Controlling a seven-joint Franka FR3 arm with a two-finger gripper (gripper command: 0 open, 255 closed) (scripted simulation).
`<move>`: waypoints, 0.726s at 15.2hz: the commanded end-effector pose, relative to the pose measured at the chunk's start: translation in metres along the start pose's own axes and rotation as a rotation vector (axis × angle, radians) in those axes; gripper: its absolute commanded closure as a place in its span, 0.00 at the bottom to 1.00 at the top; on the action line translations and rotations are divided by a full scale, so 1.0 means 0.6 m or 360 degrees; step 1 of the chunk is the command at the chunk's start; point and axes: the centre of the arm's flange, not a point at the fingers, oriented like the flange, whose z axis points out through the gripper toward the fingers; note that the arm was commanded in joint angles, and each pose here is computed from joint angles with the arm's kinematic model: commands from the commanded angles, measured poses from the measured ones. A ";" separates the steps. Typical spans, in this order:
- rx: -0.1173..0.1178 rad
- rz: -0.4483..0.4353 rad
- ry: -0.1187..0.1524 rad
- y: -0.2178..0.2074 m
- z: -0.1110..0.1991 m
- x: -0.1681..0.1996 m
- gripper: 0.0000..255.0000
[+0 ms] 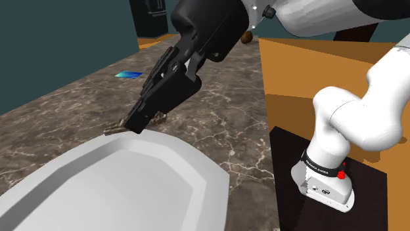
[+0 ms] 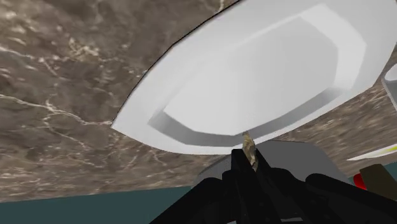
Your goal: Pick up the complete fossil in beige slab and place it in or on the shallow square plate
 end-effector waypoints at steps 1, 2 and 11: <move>0.0003 0.0003 0.0001 -0.029 0.032 0.020 1.00; 0.0003 0.0003 0.0001 -0.044 0.046 0.029 1.00; 0.0003 0.0003 0.0001 -0.082 0.122 0.027 1.00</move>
